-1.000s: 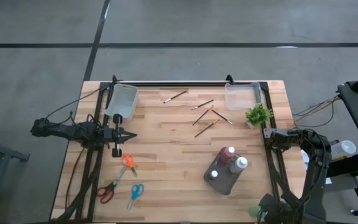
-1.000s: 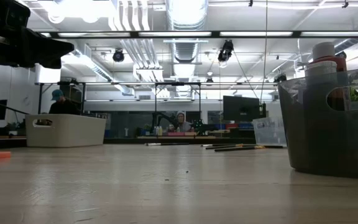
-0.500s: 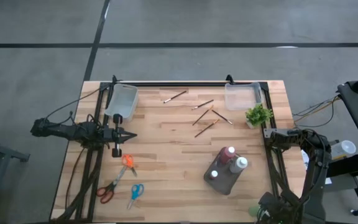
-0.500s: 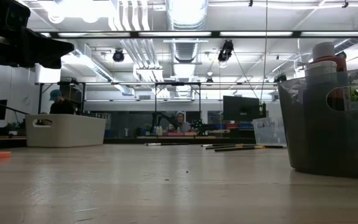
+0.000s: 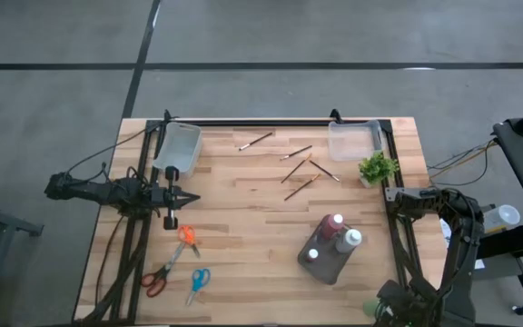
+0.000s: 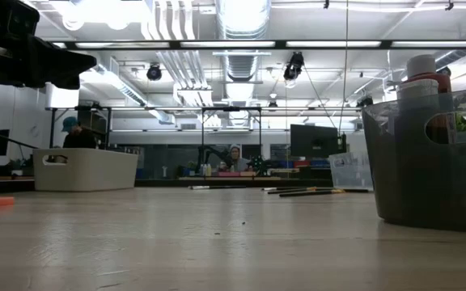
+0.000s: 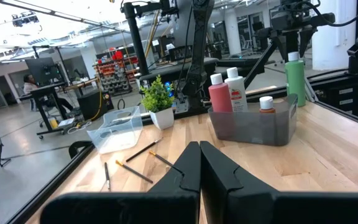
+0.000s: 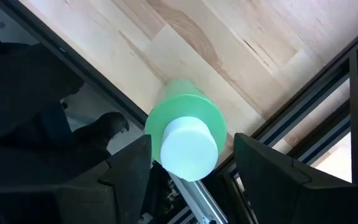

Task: Pick & Place Paint Supplies
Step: Put the green paint bottle into the black bin

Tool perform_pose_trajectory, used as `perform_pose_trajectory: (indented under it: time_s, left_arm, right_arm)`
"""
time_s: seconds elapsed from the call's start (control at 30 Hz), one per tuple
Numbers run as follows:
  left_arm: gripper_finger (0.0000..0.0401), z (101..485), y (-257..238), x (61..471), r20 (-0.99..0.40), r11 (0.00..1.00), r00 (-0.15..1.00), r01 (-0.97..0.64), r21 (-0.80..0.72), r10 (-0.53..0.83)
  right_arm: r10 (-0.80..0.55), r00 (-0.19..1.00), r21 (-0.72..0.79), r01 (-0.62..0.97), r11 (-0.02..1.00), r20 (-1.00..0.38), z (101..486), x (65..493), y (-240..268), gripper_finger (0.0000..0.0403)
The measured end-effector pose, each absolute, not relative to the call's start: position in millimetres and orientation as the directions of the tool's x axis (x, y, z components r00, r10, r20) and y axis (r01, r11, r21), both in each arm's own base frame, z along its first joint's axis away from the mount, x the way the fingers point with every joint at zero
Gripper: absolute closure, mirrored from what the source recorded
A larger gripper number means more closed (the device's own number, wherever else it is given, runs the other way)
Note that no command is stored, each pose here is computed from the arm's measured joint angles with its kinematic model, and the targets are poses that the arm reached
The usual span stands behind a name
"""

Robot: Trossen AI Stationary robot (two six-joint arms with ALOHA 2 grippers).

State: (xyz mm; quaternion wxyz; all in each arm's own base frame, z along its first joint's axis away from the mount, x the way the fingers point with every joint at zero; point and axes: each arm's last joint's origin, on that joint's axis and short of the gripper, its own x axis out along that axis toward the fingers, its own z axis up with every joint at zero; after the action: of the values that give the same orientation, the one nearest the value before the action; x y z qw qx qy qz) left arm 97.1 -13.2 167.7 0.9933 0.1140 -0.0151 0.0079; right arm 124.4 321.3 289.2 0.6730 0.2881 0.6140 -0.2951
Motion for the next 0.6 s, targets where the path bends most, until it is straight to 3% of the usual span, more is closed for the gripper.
perform_pose_trajectory:
  time_s: [0.23,0.6]
  left_arm:
    - [0.0401,167.7,-13.3,97.2,0.032,0.974,0.999,-0.019,0.226,0.012]
    - [0.0401,167.7,-13.2,97.1,0.032,0.974,0.999,-0.019,0.226,0.012]
  right_arm:
    - [-0.041,0.071,0.026,0.752,0.659,-0.997,289.2,124.4,321.5,0.0188]
    - [-0.039,0.065,0.023,0.752,0.659,-0.997,289.2,124.2,321.5,0.0290]
